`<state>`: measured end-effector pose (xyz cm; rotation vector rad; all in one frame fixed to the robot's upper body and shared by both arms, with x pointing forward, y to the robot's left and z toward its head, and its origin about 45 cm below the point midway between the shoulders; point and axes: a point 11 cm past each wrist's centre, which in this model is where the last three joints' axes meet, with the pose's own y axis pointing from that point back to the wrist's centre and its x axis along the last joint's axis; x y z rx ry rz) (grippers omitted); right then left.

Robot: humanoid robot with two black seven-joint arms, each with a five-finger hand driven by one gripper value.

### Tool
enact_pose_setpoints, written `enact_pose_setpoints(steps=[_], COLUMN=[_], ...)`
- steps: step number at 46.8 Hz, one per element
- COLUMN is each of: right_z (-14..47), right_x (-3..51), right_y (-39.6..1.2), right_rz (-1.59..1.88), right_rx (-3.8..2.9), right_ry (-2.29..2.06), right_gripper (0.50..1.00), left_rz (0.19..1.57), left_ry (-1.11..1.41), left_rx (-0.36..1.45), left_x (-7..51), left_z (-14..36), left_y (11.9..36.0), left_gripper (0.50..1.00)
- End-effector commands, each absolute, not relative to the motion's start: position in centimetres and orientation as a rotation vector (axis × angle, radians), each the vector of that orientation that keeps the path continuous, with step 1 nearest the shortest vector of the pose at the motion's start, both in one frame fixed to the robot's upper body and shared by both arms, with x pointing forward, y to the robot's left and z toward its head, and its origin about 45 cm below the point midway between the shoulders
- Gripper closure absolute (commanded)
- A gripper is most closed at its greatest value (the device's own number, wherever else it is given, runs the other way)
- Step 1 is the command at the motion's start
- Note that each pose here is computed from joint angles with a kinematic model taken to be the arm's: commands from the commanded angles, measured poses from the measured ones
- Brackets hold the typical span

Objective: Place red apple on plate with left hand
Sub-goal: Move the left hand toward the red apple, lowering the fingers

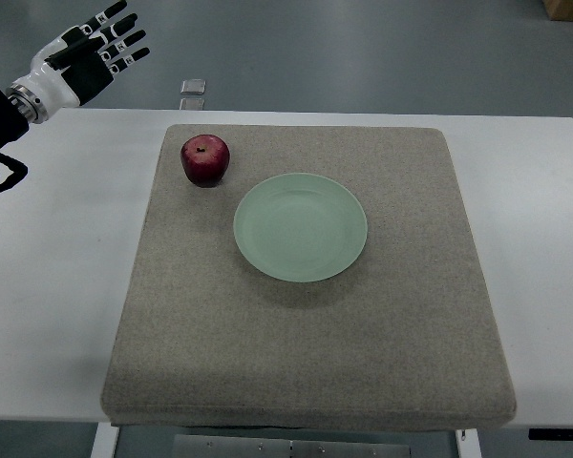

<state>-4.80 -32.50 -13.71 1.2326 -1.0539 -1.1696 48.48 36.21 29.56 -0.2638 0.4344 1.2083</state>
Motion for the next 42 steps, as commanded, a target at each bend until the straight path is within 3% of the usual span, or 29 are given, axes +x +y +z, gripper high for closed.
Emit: enact_pose_setpoints(steps=[1, 26, 35, 42], right_z=[-13.7, -13.7, -13.7, -13.7], right_x=[-4.8, -4.8, -4.8, -4.8], right_y=[-32.5, -32.5, -32.5, -32.5], right_rz=[-1.170, -1.170, -1.170, -1.170], right_rx=[1.233, 1.232, 1.232, 1.233], right_ry=[-1.054, -1.055, -1.055, -1.054], right_gripper=[0.536, 0.536, 0.536, 0.536], left_rz=[1.209, 1.205, 1.152, 1.008], left_ry=[0.434, 0.398, 0.115, -0.147], left_rx=[-0.256, -0.243, 0.041, 0.267], left_x=[48.4, 48.3, 48.3, 47.8], left_z=[29.4, 29.6, 29.8, 31.1], left_y=[36.3, 36.8, 35.8, 33.2], left_gripper=[0.501, 0.501, 0.501, 0.501])
